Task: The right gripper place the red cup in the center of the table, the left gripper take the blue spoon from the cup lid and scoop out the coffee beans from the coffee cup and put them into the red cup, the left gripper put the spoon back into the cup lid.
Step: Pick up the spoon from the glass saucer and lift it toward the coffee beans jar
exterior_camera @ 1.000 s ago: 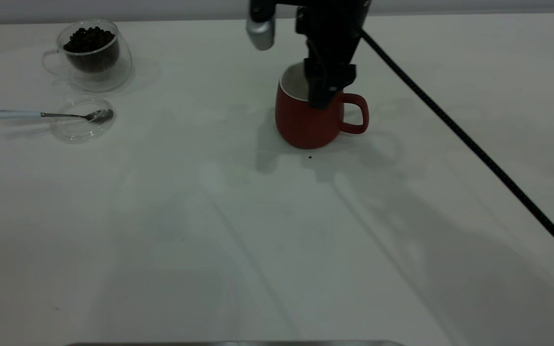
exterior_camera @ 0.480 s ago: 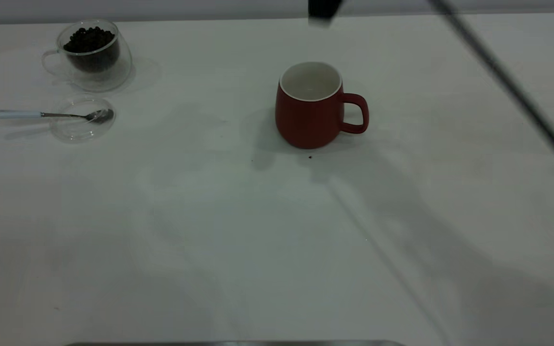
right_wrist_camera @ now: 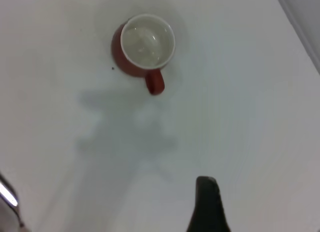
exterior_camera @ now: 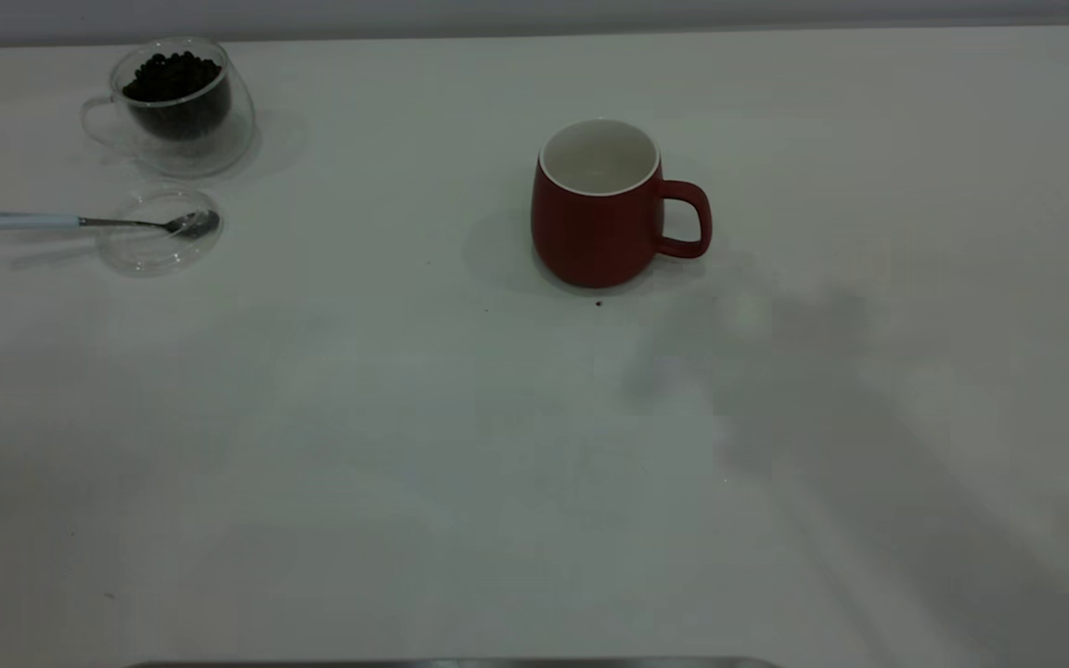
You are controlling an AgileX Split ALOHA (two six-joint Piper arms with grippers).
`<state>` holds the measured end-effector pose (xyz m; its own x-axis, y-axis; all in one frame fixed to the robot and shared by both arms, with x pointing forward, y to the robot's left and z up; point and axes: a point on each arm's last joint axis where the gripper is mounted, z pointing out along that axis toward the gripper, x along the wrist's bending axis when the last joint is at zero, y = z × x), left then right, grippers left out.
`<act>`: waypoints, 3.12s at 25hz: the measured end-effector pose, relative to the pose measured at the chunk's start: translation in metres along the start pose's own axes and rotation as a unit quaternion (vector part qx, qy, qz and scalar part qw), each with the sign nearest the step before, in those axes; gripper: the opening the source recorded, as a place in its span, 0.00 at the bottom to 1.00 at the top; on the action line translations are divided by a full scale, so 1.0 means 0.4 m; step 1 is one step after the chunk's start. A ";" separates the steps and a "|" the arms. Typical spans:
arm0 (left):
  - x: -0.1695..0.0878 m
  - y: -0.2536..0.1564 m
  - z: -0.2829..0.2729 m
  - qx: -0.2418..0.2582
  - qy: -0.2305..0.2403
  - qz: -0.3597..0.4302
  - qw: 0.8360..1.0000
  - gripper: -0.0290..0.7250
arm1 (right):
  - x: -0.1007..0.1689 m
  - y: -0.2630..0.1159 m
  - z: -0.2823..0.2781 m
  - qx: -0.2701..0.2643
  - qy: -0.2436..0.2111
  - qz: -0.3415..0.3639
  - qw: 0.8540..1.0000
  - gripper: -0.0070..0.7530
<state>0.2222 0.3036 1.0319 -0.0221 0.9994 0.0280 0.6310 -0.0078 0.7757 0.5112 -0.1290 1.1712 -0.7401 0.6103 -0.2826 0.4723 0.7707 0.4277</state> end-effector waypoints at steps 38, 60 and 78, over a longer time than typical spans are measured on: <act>0.000 0.000 0.000 0.000 0.000 0.000 1.000 0.81 | 0.331 -0.779 -0.130 -0.166 -0.170 0.341 0.909 0.79; 0.000 0.000 0.000 0.000 0.000 0.000 1.000 0.81 | 0.356 -0.793 -0.127 -0.183 -0.187 0.353 0.898 0.79; 0.000 0.000 0.000 0.000 0.000 0.001 1.000 0.81 | 0.356 -0.792 -0.126 -0.184 -0.186 0.353 0.898 0.79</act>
<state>0.2222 0.3036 1.0319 -0.0215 0.9994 0.0289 0.6310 -0.0089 0.7757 0.2319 -0.2955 1.0388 -0.0745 0.9950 -0.0668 0.5207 0.0960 0.8483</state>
